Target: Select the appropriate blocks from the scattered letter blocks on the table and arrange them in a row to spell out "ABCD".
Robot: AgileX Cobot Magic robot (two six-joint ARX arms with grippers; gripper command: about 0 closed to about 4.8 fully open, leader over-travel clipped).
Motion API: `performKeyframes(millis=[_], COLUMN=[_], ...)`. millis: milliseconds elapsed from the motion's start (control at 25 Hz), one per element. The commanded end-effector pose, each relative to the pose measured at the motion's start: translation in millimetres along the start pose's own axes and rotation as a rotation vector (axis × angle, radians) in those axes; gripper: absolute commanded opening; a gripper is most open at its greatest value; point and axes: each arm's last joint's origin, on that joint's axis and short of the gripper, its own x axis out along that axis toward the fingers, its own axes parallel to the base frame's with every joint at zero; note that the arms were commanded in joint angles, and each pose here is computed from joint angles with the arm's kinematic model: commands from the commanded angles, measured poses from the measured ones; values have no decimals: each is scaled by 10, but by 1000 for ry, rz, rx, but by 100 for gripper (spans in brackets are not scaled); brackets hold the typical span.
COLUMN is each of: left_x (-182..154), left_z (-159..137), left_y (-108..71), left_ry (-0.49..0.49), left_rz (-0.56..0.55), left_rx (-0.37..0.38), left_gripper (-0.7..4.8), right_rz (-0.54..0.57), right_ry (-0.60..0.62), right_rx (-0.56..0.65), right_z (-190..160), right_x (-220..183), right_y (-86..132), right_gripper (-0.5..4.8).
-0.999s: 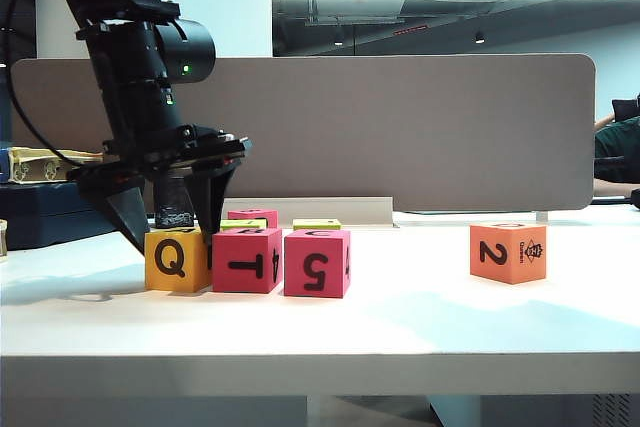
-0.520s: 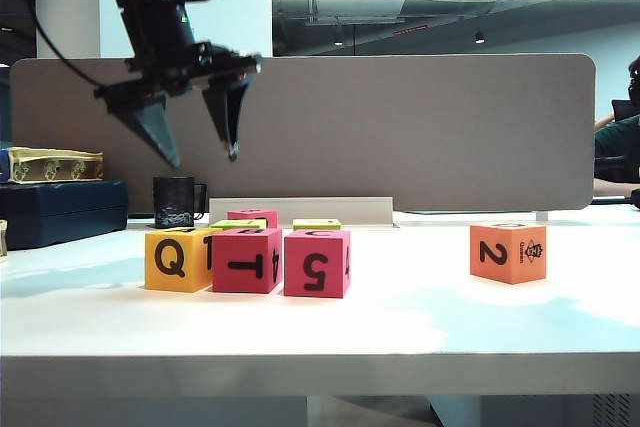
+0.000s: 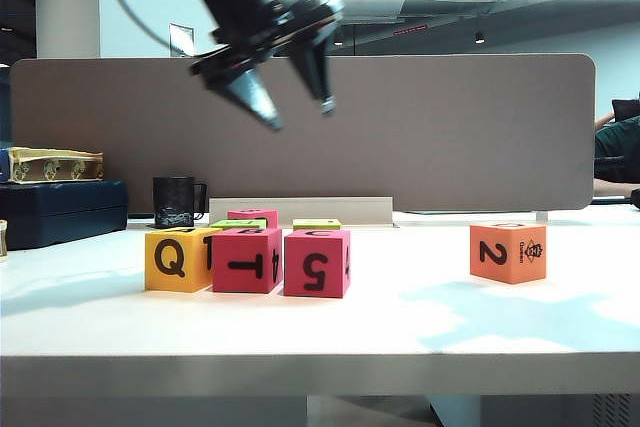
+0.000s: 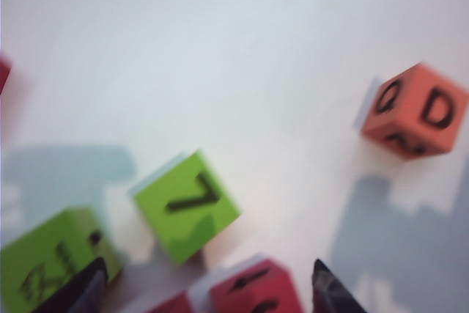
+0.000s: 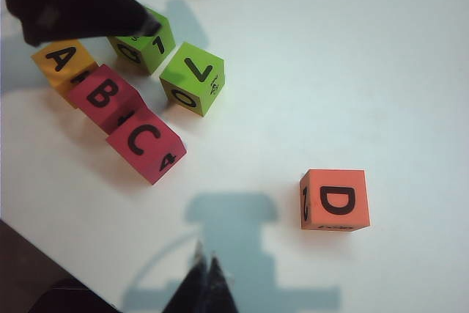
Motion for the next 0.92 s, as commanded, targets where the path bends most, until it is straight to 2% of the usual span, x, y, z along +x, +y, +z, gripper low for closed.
performKeyframes(millis=[40,200,400,520,600,680,759,919], left_x=[16,156,474,769,847,900,943,1002], left_z=[94,106,14,-43,-56,-67,-70,-70], left_y=[-183,-394,-595,-771,-834,-901,-960,-1050], left_ry=[-102,-131,-75,-80,-93,-109,-132,-170], left_rz=[7,-33,-92,-184,-195,-205,-212,-224], left_rx=[77,157,196,253,273,326,371,419], left_gripper=[349,349,349,350,351,384,468,479], right_rz=[-19,-99,-200,-197,-195,-193,-190,-189], right_ry=[-16,2,12,79,111,127,134,143], right_rx=[-4,-2,0,-2,-3,-3,2,4], right_z=[12,-29,-98,-186,-216,-231,-240,-249], right_x=[-45,-122,-291,-344,-345,-347,-350,-351], right_y=[-3,-21,-42,-35,-33,-31,-30,-28], right_gripper=[-1,-1,-1,-1,-2,-1,-1,-1])
